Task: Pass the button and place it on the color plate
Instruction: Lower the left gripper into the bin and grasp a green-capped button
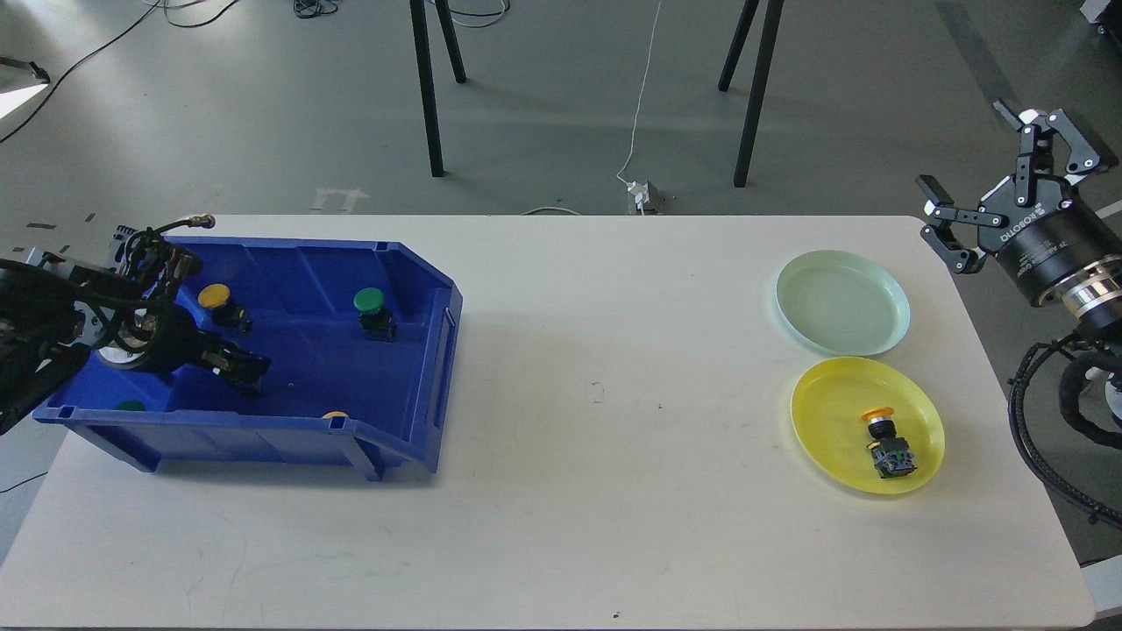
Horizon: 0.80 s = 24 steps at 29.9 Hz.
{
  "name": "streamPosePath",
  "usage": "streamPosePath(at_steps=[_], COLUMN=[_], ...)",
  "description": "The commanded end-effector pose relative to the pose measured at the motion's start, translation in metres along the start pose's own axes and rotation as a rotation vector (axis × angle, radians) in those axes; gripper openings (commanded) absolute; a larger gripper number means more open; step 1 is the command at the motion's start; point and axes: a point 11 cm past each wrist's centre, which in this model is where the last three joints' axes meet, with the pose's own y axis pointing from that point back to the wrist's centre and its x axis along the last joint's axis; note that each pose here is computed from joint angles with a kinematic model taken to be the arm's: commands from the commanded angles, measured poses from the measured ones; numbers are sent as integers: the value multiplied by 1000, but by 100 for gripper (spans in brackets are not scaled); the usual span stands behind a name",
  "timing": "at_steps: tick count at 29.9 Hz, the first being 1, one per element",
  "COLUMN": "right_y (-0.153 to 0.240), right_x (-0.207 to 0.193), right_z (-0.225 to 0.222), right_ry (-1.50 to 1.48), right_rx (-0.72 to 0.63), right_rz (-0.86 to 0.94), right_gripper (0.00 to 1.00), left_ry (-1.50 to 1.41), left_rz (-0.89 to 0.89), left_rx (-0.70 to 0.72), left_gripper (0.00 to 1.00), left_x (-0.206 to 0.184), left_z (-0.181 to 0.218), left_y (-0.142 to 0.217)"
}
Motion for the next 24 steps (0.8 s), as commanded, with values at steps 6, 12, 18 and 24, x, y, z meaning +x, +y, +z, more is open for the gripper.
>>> streamPosePath(at_steps=[6,12,18,24], right_y=[2,2,2,4], right_x=[1,1,1,2], right_z=[2,1,2,4], right_ry=[-3,-2,-2,-2], right_rx=[-1,-2,-3,-6], right_rz=[3,3,4,6], right_gripper=[96,96,96,96], left_ry=[-3,-4,-3,-12], left_rz=[-13,-13,-12,4], left_rx=[1,0,-1,-9], left_gripper=[63,48,27,21], left_x=[-4,-4,-3,4], left_z=[0,1,1,4], left_y=[-2,-2,-2,1])
